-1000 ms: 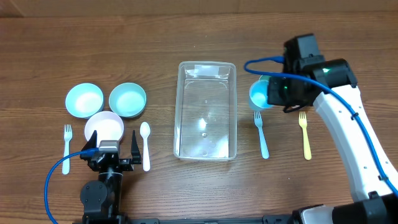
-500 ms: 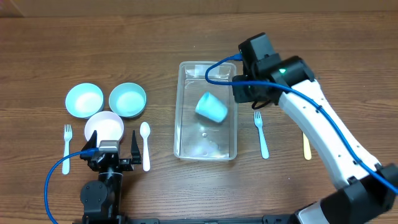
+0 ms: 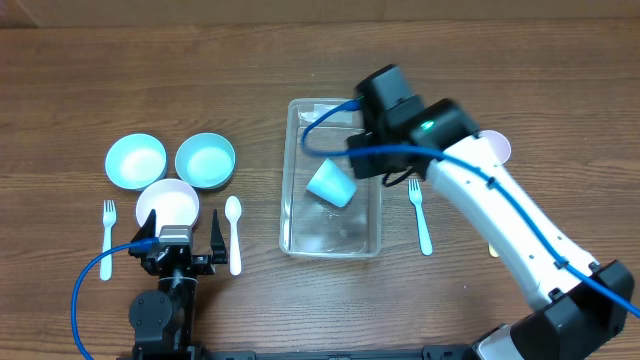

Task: Pack container
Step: 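Carry the teal cup into the clear container and lower it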

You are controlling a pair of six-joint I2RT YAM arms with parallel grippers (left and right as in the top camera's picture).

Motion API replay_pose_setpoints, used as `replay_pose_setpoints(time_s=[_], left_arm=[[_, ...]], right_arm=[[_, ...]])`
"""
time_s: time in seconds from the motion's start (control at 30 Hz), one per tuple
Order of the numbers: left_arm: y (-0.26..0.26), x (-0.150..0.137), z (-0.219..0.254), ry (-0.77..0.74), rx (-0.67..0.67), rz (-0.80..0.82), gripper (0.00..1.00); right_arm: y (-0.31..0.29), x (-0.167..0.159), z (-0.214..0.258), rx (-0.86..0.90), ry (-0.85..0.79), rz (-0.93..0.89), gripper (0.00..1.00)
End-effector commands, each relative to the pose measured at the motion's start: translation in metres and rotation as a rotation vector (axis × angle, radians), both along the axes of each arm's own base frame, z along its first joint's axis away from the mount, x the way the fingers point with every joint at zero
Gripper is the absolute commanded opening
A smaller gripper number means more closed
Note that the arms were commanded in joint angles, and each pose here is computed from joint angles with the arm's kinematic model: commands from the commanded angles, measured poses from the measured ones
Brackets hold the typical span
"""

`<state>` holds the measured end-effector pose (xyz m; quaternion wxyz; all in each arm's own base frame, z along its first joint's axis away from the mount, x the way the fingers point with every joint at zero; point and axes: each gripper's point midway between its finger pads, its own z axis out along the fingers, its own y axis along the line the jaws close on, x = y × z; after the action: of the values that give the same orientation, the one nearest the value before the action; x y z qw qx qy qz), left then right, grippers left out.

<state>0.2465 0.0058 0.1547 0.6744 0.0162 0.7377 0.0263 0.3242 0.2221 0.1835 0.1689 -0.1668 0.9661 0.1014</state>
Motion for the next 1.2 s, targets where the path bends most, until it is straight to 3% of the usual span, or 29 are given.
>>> replay_pose_setpoints(time_s=[0.0, 0.27, 0.5, 0.67, 0.83, 1.0, 1.17], left_arm=[[0.000, 0.000, 0.000, -0.007, 0.018, -0.007, 1.00], [0.000, 0.000, 0.000, -0.007, 0.018, -0.007, 1.00], [0.000, 0.000, 0.000, -0.007, 0.018, -0.007, 1.00], [0.000, 0.000, 0.000, -0.007, 0.018, -0.007, 1.00], [0.000, 0.000, 0.000, -0.007, 0.018, -0.007, 1.00], [0.000, 0.000, 0.000, -0.007, 0.018, -0.007, 1.00], [0.000, 0.000, 0.000, -0.007, 0.018, -0.007, 1.00]], right_arm=[[0.026, 0.003, 0.012, -0.011, -0.098, 0.074, 0.51], [0.048, 0.026, -0.050, -0.054, -0.037, -0.022, 0.63], [0.064, 0.058, -0.054, -0.028, -0.150, -0.007, 0.78], [0.067, 0.064, -0.063, -0.111, -0.206, 0.182, 0.83], [0.061, 0.055, -0.070, -0.209, -0.204, 0.378, 0.99], [0.058, 0.050, -0.073, -0.230, -0.190, 0.412, 1.00], [0.065, 0.051, -0.071, -0.136, -0.156, 0.267, 0.97]])
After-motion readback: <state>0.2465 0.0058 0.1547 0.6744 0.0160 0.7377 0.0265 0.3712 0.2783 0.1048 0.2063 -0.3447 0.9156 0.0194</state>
